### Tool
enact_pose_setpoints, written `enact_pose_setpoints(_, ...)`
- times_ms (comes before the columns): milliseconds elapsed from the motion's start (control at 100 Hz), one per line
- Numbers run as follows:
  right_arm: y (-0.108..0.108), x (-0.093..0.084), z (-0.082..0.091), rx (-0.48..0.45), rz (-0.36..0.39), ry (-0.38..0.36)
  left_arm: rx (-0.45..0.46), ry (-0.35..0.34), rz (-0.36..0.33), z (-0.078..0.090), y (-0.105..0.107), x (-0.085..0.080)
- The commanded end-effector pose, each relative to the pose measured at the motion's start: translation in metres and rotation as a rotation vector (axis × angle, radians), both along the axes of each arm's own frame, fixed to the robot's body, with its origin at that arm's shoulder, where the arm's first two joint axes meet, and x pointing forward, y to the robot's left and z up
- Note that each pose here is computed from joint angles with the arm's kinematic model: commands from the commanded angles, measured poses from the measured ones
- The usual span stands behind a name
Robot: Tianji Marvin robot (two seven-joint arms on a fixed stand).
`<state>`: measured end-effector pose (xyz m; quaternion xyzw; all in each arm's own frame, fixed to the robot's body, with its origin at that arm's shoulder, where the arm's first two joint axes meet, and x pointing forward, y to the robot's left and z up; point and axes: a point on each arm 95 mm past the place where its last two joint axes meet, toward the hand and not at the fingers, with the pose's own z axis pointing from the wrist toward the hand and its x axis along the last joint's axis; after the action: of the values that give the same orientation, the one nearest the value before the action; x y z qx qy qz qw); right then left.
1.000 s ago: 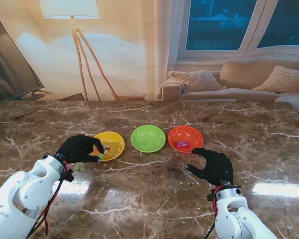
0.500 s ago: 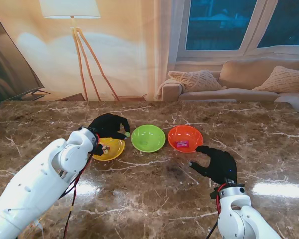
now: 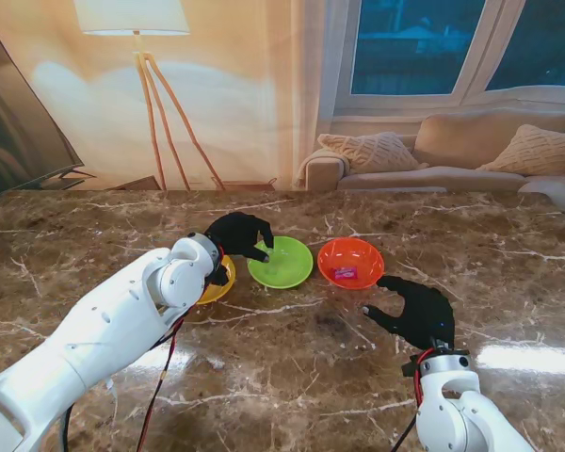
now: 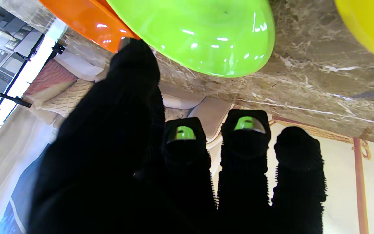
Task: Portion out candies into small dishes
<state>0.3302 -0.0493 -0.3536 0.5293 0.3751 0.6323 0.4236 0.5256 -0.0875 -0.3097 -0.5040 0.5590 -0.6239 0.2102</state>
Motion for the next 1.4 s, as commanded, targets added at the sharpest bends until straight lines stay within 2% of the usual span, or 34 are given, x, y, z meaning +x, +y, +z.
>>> enact_pose_setpoints(0,-0.001,-0.003,-0.007,0.003,-0.004,0.026,-0.011,-0.005,0.004,0.005,-0.007,0.005)
enact_pose_setpoints(400,-0.002,-0.003,-0.007,0.003,-0.007,0.026,-0.008,0.003,0.008,-0.001,-0.012,0.020)
enact_pose_setpoints(750,0.000,-0.003,-0.008,0.002,-0.002,0.030,-0.013,-0.009,0.003,0.000,-0.002,0.013)
enact_pose_setpoints(950,0.000,-0.003,-0.006,-0.002,0.004,0.026,-0.004,-0.056,0.020,0.014,0.024,-0.011)
enact_pose_setpoints(1170,0.002,-0.001,-0.005,-0.010,0.014,0.021,0.064,-0.103,0.051,0.023,0.074,-0.049)
enact_pose_setpoints(1390,0.004,-0.002,-0.006,-0.017,0.015,0.029,0.120,-0.118,0.092,0.025,0.123,-0.092)
